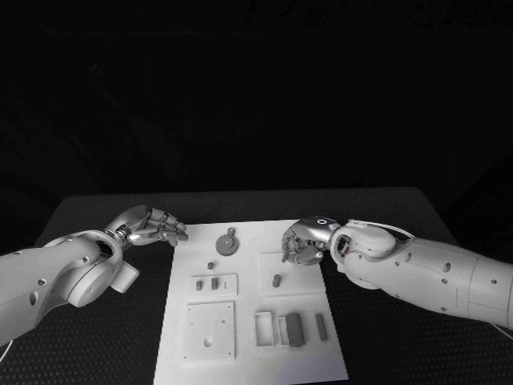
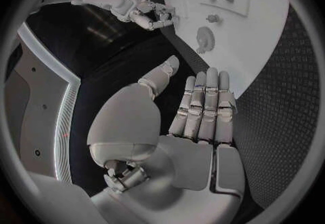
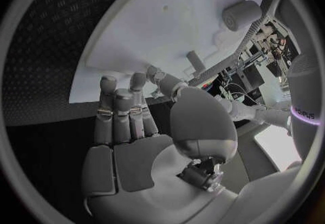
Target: Assemble the parts on the task board
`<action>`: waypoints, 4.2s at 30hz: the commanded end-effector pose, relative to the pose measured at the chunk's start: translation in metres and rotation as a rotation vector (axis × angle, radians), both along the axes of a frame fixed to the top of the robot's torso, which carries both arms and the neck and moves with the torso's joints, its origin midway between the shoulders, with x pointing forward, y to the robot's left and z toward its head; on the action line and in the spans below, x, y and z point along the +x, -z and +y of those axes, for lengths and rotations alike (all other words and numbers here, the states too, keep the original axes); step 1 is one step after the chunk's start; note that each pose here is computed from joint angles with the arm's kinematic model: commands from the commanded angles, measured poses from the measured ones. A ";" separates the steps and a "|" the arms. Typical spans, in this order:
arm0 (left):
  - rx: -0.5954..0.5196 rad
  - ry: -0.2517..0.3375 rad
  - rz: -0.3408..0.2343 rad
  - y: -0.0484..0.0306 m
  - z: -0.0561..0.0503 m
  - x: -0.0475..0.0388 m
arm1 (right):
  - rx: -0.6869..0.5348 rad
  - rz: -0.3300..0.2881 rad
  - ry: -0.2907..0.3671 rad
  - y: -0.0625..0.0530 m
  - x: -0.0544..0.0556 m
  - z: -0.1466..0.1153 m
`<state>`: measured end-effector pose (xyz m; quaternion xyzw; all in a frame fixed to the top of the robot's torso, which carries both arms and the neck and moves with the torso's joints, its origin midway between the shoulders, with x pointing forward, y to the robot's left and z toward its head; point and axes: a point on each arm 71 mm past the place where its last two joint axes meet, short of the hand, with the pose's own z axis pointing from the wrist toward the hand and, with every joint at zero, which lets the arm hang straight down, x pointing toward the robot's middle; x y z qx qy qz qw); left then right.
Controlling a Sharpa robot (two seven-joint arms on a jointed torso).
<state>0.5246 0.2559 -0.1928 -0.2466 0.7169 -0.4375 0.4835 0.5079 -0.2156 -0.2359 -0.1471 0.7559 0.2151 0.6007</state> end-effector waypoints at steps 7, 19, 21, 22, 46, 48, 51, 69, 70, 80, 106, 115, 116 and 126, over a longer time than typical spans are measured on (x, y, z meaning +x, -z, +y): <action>-0.009 0.012 0.006 -0.0005 -0.002 -0.0005 | 0.028 0.056 -0.014 0.003 -0.002 0.003; -0.009 0.012 0.008 -0.0004 -0.002 -0.0005 | 0.042 0.058 -0.021 0.003 -0.003 0.005; -0.009 0.012 0.008 -0.0004 -0.002 -0.0005 | 0.043 0.055 -0.023 0.003 -0.003 0.005; -0.008 0.012 0.008 -0.0003 -0.002 -0.0005 | 0.043 0.055 -0.023 0.003 -0.003 0.005; -0.008 0.009 0.008 -0.0004 -0.002 -0.0005 | 0.031 0.033 -0.031 0.001 -0.001 0.008; -0.007 0.008 0.008 -0.0004 -0.001 -0.0005 | 0.031 0.031 -0.030 0.001 -0.001 0.008; -0.007 0.008 0.008 -0.0004 -0.001 -0.0006 | 0.031 0.028 -0.031 0.001 -0.001 0.008; -0.007 0.006 0.007 -0.0004 -0.001 0.0000 | 0.053 -0.012 -0.018 -0.002 0.000 0.007; -0.007 0.007 0.007 -0.0004 -0.001 0.0000 | 0.057 -0.011 -0.015 -0.002 0.000 0.006; -0.007 0.006 0.007 -0.0004 -0.001 0.0001 | 0.084 -0.020 -0.003 -0.004 0.001 0.004; -0.006 0.005 0.008 -0.0003 -0.001 -0.0001 | 0.186 0.031 0.004 -0.016 -0.005 0.004; -0.006 0.006 0.009 -0.0003 -0.001 -0.0004 | 0.211 0.014 -0.021 -0.027 -0.010 0.013; -0.007 0.006 0.009 -0.0003 -0.001 -0.0004 | 0.215 0.012 -0.025 -0.028 -0.010 0.014; -0.009 0.025 0.076 0.0038 -0.008 -0.0028 | 0.258 -0.035 -0.034 -0.036 -0.013 0.024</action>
